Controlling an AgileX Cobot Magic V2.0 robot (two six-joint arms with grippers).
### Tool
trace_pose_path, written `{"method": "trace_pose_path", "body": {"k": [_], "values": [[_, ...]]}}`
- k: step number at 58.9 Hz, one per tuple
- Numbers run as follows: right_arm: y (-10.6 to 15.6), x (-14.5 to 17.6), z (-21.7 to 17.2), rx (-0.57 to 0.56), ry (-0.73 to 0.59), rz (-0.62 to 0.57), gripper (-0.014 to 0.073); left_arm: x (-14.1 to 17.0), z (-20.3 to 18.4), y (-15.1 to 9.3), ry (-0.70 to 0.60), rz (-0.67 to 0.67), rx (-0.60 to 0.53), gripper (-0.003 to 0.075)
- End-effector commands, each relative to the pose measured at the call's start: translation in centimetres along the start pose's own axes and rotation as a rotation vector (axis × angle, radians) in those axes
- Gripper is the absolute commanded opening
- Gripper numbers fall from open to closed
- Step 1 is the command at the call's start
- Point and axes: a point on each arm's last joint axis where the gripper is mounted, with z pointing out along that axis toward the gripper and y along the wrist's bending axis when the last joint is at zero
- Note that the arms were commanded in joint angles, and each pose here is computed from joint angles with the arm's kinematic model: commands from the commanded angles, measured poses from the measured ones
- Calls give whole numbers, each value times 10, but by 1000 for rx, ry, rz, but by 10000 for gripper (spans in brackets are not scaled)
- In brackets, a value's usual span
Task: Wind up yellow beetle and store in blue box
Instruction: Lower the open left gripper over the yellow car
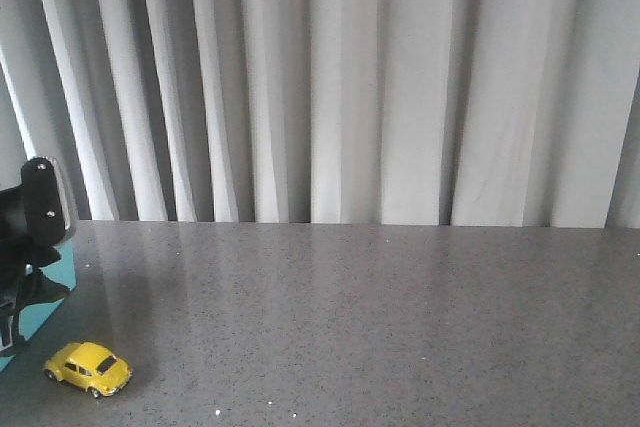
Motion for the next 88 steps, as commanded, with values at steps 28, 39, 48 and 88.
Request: {"method": "trace_pose_path", "body": {"k": [28,39,48,88], "values": [[-1,-13,-3,21,-81,1,-7,1,30,13,7,43,-56,318],[-1,-13,-3,21,-81,1,-7,-3,29,16,-31,13,-95,318],[-1,-13,-3,21,-81,1,-7,-5,29,15,-51,-21,-83,332],[-1,-13,-3,21,-81,1,-7,2,34,6,15,14,22,529]]}}
